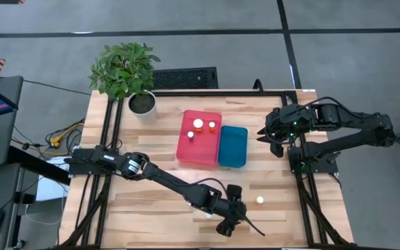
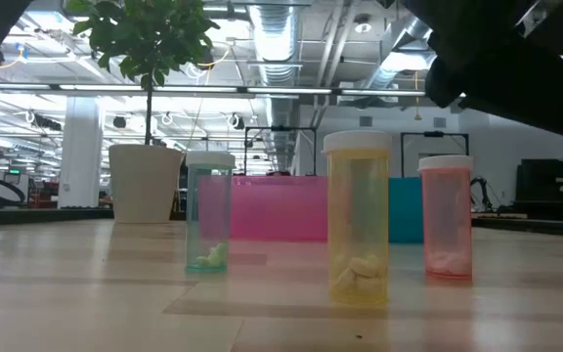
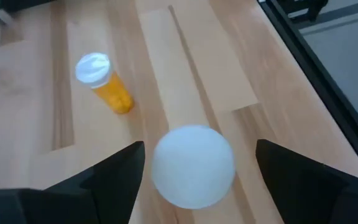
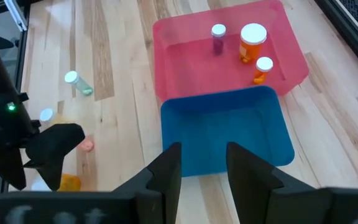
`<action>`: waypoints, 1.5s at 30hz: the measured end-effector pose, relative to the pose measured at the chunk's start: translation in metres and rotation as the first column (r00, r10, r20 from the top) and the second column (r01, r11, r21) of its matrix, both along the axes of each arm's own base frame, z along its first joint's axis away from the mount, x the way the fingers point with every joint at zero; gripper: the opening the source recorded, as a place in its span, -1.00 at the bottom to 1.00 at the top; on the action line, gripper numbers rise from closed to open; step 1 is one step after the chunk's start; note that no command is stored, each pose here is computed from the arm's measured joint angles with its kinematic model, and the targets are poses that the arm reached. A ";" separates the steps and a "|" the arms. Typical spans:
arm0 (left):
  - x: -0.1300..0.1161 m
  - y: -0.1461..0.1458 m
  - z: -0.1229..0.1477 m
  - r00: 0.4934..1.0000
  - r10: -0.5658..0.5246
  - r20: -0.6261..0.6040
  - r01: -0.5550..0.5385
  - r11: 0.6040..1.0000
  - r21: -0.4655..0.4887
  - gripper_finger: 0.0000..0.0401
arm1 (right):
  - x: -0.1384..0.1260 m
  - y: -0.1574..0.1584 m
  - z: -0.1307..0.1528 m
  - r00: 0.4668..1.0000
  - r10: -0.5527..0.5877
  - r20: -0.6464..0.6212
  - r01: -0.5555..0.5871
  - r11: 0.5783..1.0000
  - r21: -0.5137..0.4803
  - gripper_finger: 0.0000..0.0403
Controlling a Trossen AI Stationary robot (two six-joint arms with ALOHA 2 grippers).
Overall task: Pick and place medicine bottles into bin by pill shape (circle, oval)
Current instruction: Put the big orange pill bottle into the red bin
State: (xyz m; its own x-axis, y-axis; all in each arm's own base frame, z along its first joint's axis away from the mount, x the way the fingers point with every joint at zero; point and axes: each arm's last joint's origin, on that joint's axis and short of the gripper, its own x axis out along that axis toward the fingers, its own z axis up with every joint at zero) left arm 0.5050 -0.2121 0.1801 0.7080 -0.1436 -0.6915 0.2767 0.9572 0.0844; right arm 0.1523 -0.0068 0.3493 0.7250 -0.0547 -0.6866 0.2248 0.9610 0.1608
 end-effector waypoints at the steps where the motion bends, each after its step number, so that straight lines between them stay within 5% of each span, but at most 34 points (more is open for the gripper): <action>1: 0.000 0.000 0.000 1.000 -0.006 -0.005 0.006 1.000 -0.006 0.46 | 0.000 0.000 0.000 1.000 0.000 0.000 0.000 1.000 0.000 -0.33; 22: 0.005 0.001 -0.015 1.000 0.012 -0.012 -0.013 1.000 -0.027 -0.02 | 0.000 0.000 0.000 1.000 0.001 -0.001 -0.001 1.000 -0.001 -0.33; 30: 0.007 0.001 0.001 0.998 0.067 0.005 -0.067 0.997 -0.032 0.03 | 0.000 0.000 0.000 1.000 0.000 -0.002 0.000 1.000 -0.001 -0.33; 45: -0.032 0.056 0.127 0.955 0.295 0.041 -0.298 0.948 0.108 0.04 | -0.001 0.000 -0.001 1.000 -0.007 -0.013 0.007 1.000 0.005 -0.33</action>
State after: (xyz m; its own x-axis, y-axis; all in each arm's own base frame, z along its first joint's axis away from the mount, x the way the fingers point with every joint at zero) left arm 0.4732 -0.1562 0.3067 0.7236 0.1526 -0.6732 -0.0217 0.9798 0.1988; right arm 0.1514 -0.0069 0.3484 0.7159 -0.0561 -0.6959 0.2331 0.9588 0.1625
